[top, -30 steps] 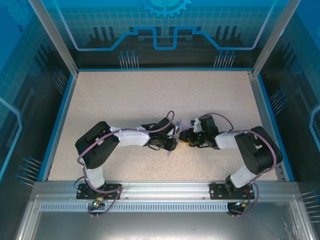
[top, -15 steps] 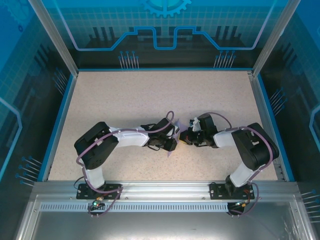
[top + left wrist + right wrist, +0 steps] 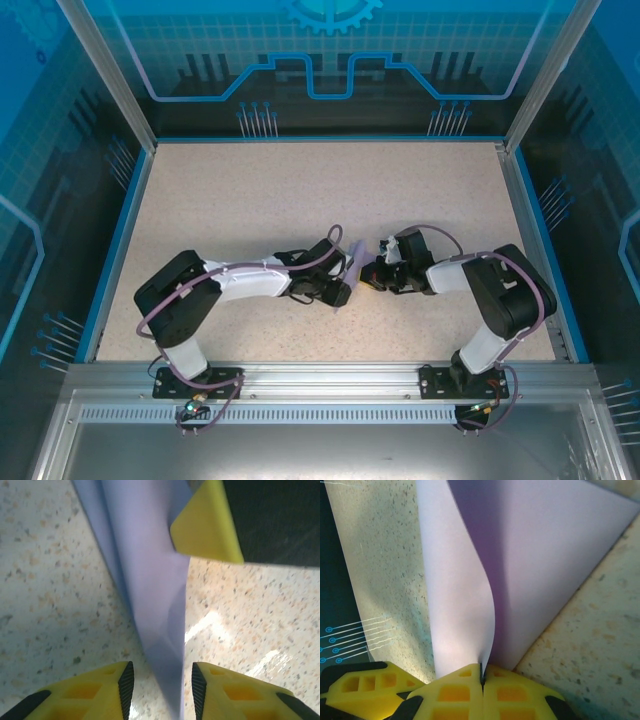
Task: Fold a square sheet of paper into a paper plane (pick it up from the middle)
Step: Fold the wing for the fifth time at the center of the table.
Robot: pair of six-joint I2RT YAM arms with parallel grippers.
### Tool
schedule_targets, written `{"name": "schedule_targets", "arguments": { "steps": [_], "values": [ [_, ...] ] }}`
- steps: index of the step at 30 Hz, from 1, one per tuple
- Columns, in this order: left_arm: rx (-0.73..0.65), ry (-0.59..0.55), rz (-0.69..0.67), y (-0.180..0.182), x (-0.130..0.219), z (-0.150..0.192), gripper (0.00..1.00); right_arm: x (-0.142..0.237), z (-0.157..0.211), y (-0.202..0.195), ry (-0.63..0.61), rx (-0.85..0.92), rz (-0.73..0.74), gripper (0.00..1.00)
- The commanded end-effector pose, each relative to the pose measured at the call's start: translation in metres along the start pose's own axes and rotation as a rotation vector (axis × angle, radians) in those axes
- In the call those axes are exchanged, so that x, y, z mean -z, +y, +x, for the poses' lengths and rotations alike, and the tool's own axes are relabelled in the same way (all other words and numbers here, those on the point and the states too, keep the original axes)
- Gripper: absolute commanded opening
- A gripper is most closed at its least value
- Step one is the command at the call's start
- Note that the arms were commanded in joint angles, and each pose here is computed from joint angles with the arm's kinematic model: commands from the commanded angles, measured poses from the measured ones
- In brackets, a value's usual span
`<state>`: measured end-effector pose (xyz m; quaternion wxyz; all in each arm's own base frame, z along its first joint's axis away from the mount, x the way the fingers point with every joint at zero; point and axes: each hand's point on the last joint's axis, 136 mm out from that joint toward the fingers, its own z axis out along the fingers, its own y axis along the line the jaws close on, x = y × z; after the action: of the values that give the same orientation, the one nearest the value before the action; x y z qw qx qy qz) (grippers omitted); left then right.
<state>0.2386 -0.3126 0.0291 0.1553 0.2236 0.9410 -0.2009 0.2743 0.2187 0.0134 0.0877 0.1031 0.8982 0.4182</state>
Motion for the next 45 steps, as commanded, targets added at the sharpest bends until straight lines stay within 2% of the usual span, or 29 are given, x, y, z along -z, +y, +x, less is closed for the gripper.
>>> {"name": "schedule_targets", "arguments": {
  "steps": [1, 9, 18, 29, 45],
  "values": [
    [0.004, 0.023, -0.058, 0.006, 0.006, 0.017, 0.41, -0.004, -0.001, -0.002, 0.011, 0.010, 0.015, 0.00],
    [-0.008, 0.042, -0.116, 0.010, 0.001, 0.028, 0.39, -0.004, -0.001, -0.001, 0.014, 0.011, 0.014, 0.00],
    [-0.058, 0.071, -0.196, 0.022, -0.001, 0.037, 0.27, 0.000, -0.001, -0.002, 0.009, 0.019, 0.037, 0.00],
    [-0.142, 0.102, -0.286, 0.033, -0.006, 0.045, 0.25, 0.007, -0.007, -0.001, -0.007, 0.060, 0.089, 0.00],
    [-0.206, 0.091, -0.306, 0.033, -0.005, 0.041, 0.26, 0.008, -0.017, -0.003, 0.000, 0.112, 0.177, 0.00]
  ]
}}
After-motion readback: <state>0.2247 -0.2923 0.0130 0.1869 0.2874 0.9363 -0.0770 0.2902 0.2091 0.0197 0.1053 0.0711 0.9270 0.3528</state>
